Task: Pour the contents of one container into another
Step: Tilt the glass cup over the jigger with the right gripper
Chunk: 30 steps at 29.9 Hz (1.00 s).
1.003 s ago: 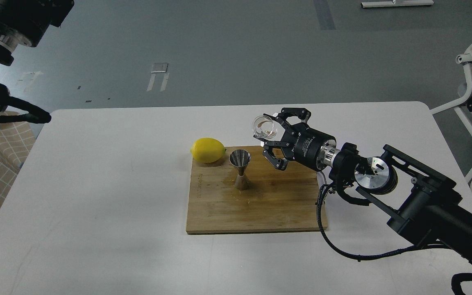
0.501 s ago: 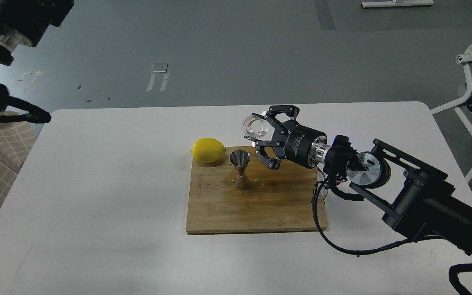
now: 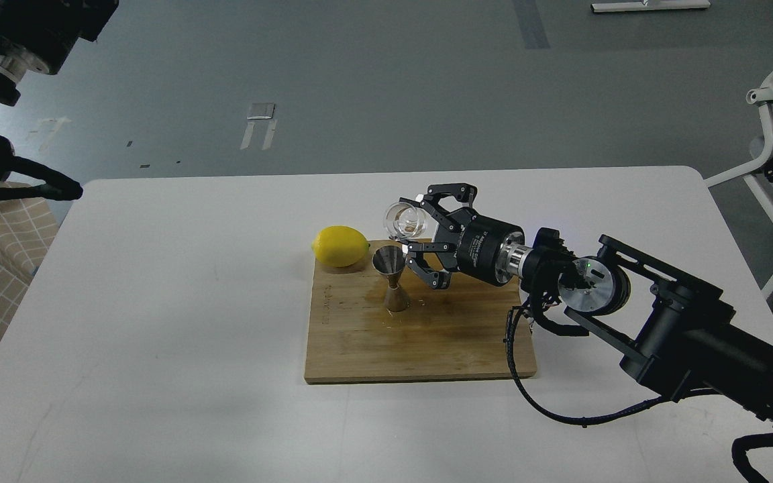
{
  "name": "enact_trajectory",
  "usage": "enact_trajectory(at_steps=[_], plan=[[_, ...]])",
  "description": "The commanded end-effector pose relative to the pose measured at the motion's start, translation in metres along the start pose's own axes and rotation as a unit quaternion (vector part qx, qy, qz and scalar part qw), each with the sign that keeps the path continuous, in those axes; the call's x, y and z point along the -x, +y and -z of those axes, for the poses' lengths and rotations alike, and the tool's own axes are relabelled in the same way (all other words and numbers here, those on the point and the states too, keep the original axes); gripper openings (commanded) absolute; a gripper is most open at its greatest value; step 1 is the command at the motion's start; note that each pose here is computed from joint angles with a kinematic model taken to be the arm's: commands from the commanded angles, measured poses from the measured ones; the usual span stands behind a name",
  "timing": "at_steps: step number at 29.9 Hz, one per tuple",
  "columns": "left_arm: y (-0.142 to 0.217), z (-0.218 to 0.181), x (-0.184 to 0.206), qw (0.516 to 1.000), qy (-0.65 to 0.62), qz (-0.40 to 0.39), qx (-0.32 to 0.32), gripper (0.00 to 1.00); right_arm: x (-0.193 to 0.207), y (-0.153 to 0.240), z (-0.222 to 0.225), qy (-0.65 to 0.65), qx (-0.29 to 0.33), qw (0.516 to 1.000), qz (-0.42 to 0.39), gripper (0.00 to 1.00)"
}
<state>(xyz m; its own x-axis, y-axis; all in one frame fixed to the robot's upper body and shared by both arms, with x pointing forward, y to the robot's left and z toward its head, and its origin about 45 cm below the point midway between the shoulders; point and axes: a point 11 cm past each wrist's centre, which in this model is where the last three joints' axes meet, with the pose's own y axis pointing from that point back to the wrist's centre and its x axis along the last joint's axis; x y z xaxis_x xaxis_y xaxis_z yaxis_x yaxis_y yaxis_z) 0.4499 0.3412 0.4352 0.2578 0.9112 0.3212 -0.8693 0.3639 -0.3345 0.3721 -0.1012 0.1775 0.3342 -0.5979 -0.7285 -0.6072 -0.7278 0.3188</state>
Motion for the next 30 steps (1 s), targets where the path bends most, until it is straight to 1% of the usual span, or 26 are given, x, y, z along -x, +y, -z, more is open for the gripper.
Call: enact_trajectory(at_steps=[1, 12, 14, 19, 24, 30], plan=[[0.0, 0.0, 0.0, 1.0, 0.0, 0.0, -0.001, 0.97, -0.002, 0.002, 0.002, 0.001, -0.002, 1.0, 0.001, 0.41], [0.0, 0.001, 0.001, 1.0, 0.001, 0.001, -0.001, 0.97, -0.003, 0.004, 0.009, 0.015, -0.006, 1.0, 0.001, 0.41], [0.0, 0.001, 0.001, 1.0, 0.002, 0.001, -0.001, 0.97, 0.001, 0.002, 0.014, 0.043, -0.007, 0.999, 0.001, 0.41], [0.0, 0.001, 0.001, 1.0, 0.002, 0.001, -0.001, 0.97, 0.004, 0.001, 0.019, 0.064, -0.006, 0.998, 0.002, 0.41], [0.0, 0.002, 0.001, 1.0, 0.001, 0.0, -0.001, 0.97, 0.009, -0.001, 0.016, 0.102, 0.015, 0.995, 0.005, 0.41], [0.0, 0.002, 0.001, 1.0, 0.002, 0.0, -0.001, 0.97, 0.018, -0.004, 0.024, 0.118, 0.014, 0.993, 0.013, 0.41]])
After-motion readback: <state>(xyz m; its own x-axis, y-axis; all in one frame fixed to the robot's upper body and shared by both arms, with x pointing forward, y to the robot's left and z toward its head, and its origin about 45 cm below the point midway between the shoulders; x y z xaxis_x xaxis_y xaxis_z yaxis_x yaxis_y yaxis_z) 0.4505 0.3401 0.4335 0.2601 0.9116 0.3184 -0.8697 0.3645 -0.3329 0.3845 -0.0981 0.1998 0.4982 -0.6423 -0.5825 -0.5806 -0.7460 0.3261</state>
